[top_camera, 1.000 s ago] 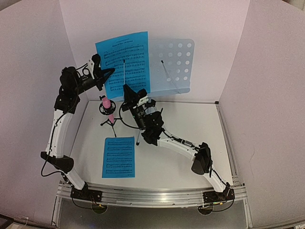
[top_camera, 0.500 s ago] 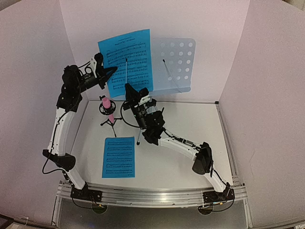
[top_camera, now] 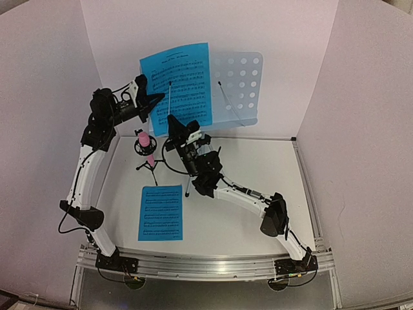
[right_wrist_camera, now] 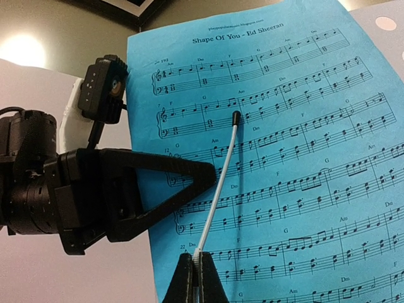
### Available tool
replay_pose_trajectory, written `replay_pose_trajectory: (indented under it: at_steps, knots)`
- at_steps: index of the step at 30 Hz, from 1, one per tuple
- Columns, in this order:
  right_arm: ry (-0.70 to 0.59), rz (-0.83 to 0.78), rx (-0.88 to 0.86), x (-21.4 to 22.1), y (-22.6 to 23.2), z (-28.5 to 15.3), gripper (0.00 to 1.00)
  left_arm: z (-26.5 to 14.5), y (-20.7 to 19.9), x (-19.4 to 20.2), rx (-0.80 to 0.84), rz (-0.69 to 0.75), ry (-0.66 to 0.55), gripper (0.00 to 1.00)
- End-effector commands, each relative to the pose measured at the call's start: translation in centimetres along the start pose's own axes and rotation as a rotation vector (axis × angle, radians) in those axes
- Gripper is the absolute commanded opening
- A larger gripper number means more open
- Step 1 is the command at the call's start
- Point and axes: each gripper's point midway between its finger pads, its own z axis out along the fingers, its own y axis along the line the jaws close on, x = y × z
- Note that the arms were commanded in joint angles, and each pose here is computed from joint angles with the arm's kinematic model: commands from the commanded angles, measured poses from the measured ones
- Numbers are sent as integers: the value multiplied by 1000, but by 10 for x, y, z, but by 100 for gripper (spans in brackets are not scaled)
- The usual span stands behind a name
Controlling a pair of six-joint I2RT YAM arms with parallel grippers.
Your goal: Set up the instrument practice props
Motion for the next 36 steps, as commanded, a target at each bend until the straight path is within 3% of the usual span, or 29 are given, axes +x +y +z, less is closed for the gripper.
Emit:
replay_pose_trajectory:
  at_steps: [1, 11, 36]
  knots:
    - [-139, 55, 0, -75, 0, 7, 0, -8, 9, -16, -67, 80, -16, 0]
    - [-137, 56, -2, -77, 0, 6, 0, -10, 16, -22, -107, 158, -20, 0]
    - [-134, 62, 0, -76, -1, 5, 0, -25, 22, -15, -109, 193, 23, 0]
